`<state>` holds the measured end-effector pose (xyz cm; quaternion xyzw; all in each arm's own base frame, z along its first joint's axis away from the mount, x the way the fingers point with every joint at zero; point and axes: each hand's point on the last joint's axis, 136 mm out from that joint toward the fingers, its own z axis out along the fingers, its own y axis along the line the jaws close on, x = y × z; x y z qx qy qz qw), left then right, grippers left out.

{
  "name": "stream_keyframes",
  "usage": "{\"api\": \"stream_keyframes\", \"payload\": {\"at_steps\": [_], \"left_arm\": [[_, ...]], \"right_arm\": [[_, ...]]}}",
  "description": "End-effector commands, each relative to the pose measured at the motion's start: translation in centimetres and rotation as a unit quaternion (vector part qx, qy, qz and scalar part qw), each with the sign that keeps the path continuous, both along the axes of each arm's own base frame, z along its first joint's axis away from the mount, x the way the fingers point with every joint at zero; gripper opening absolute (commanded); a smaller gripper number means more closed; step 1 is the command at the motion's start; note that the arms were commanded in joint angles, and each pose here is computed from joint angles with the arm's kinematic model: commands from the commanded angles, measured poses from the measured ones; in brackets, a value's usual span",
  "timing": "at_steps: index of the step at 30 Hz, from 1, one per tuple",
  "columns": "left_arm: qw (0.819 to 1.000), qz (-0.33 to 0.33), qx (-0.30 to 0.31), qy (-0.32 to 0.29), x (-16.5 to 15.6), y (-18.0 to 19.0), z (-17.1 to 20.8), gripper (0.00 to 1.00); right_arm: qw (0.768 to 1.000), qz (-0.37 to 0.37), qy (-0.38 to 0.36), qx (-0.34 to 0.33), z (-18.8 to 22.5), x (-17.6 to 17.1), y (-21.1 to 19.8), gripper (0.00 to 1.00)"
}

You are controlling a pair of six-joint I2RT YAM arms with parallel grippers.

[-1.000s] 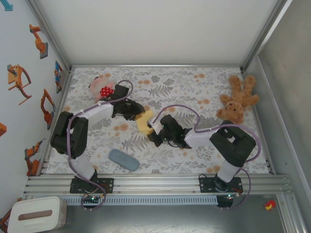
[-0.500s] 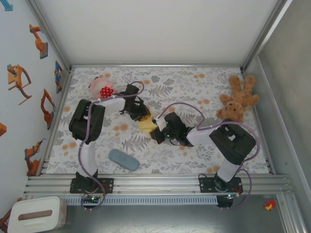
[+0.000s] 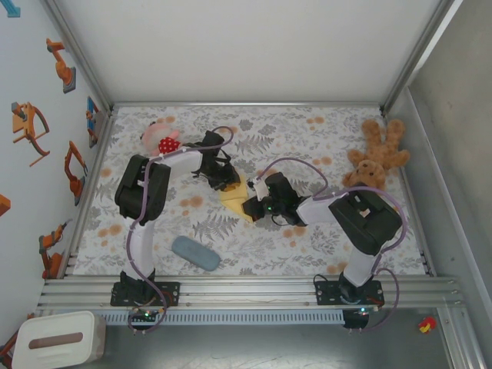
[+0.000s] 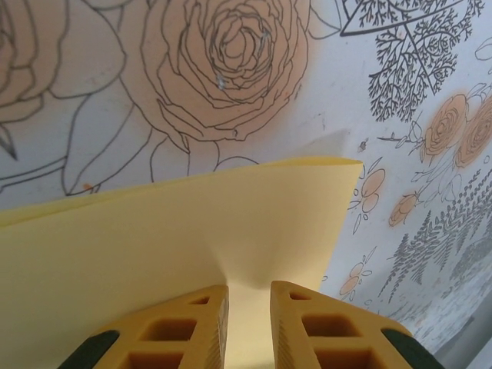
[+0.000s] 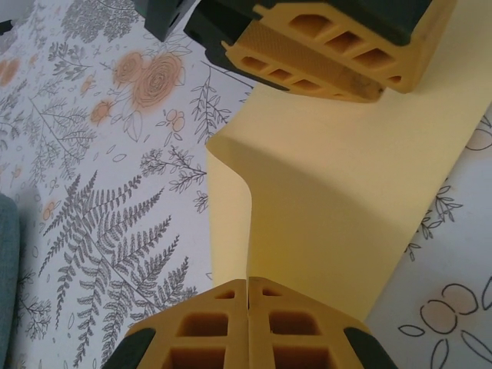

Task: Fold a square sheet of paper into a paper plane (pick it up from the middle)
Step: Third fold the triangle at the center of the table.

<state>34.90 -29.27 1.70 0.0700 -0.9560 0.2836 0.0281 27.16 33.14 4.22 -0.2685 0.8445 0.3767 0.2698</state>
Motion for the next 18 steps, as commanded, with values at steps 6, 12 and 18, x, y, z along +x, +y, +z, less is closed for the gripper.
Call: {"api": "stream_keyframes", "payload": {"at_steps": [6, 12, 18], "left_arm": [[0.998, -0.033, 0.026, 0.037, -2.07, 0.31, -2.03, 0.21], [0.998, -0.035, 0.026, 0.038, -2.12, 0.35, -2.02, 0.20], [0.998, -0.036, 0.026, 0.036, -2.09, 0.32, -1.93, 0.20]], "right_arm": [[1.000, -0.009, 0.022, -0.018, -1.05, 0.68, 0.15, 0.00], [0.999, -0.001, 0.030, -0.014, -1.09, 0.54, 0.53, 0.00], [0.999, 0.002, 0.036, -0.013, -1.28, 0.55, 0.77, 0.00]]}}
